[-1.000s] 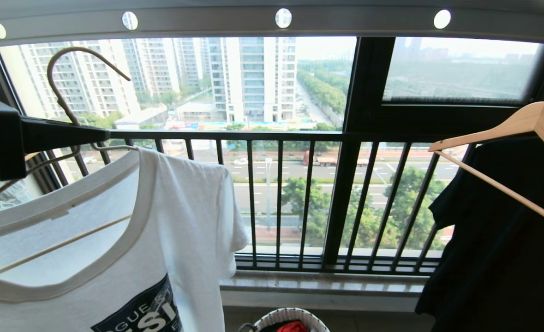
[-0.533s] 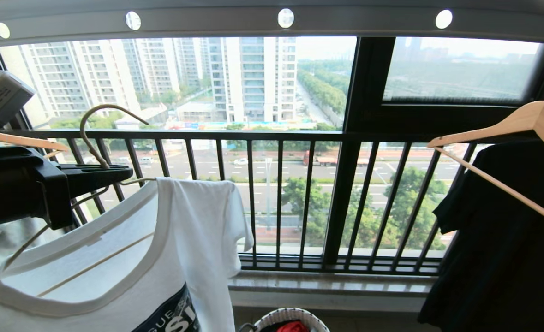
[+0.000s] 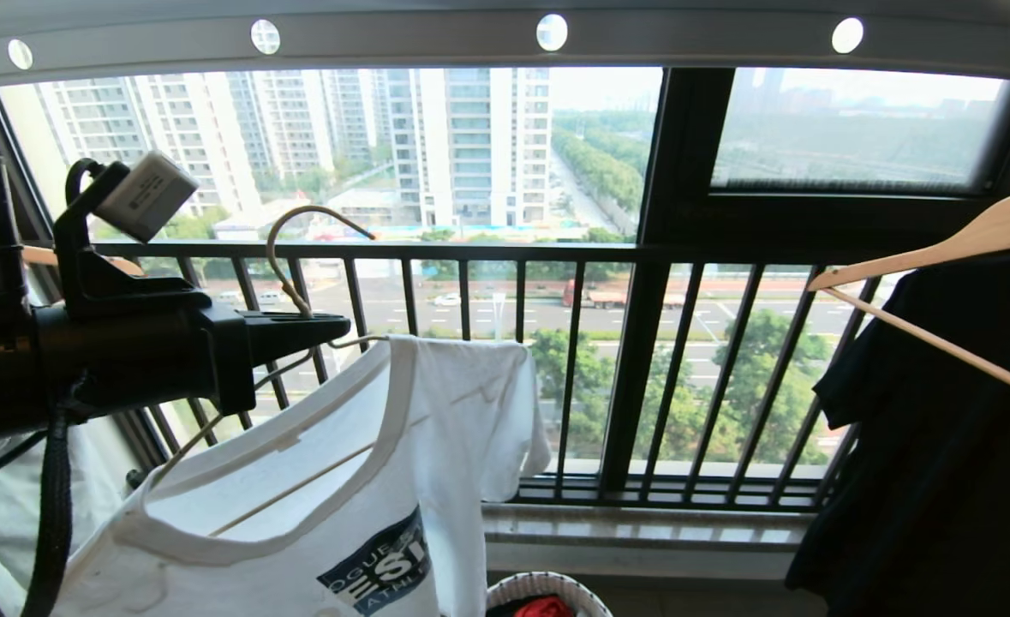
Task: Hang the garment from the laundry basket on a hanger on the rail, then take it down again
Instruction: Take the clothes off the clothes rack
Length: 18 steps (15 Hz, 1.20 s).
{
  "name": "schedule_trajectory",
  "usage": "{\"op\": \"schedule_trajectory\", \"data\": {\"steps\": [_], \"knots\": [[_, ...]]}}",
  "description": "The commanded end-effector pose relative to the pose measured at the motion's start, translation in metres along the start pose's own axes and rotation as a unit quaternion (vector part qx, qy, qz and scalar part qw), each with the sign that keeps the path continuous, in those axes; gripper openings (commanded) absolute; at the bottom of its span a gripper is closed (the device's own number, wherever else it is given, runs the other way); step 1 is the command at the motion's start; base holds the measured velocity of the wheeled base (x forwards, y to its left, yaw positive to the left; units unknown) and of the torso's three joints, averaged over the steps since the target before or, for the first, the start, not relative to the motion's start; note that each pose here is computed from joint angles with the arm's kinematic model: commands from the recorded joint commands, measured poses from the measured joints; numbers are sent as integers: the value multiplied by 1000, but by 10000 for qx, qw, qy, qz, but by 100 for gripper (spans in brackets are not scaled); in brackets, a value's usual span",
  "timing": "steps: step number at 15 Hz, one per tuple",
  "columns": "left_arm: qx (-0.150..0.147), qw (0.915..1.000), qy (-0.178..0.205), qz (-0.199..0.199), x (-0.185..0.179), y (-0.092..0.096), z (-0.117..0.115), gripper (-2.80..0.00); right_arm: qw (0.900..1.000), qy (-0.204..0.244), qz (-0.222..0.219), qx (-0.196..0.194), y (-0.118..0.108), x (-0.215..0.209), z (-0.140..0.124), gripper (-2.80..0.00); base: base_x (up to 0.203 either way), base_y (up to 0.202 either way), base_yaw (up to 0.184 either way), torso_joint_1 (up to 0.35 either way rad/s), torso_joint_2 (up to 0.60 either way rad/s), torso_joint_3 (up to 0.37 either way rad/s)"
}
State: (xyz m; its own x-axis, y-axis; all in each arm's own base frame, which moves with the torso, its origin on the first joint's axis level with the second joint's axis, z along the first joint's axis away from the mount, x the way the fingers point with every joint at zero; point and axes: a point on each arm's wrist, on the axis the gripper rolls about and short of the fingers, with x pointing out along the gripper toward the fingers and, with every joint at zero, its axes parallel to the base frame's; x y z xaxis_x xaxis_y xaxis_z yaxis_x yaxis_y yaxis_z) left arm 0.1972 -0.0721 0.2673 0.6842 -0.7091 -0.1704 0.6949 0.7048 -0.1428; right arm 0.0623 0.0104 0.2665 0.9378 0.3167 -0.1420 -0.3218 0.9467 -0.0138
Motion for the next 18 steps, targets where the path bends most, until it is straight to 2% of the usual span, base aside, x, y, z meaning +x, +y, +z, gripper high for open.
{"op": "schedule_trajectory", "data": {"steps": [1,3,4,7,11,14,16,17,18], "knots": [[-139,9993,267,-229,26,1,-10,-280,9965,710,395,180,-10,70,13,-280,0,0,0,0,0,0],[-117,9995,176,-243,40,7,-17,-280,9930,704,939,113,2,103,17,-280,0,0,0,0,0,0],[-100,9995,138,-248,47,11,-20,-280,9923,632,1063,67,5,116,19,-280,0,0,0,0,0,0],[-53,9995,-13,-313,74,18,-29,-280,9903,706,1195,63,7,149,14,-280,0,0,0,0,0,0],[24,9999,-146,-18,125,26,-58,-280,9868,837,1388,-8,8,187,4,-280,0,0,0,0,0,0],[81,9975,-658,232,156,7,-72,-280,9823,1012,1575,-34,19,225,-5,-280,0,0,0,0,0,0],[-41,9972,-693,280,160,5,-73,-280,9789,1091,1728,-80,34,242,-9,-280,0,0,0,0,0,0],[-162,9972,-710,171,161,-3,-72,-280,9780,1186,1715,-96,41,251,-14,-280,0,0,0,0,0,0],[-301,9967,-746,136,161,-10,-70,-280,9785,1236,1649,-112,51,261,-20,0,0,0,0,0,0,0]]}}
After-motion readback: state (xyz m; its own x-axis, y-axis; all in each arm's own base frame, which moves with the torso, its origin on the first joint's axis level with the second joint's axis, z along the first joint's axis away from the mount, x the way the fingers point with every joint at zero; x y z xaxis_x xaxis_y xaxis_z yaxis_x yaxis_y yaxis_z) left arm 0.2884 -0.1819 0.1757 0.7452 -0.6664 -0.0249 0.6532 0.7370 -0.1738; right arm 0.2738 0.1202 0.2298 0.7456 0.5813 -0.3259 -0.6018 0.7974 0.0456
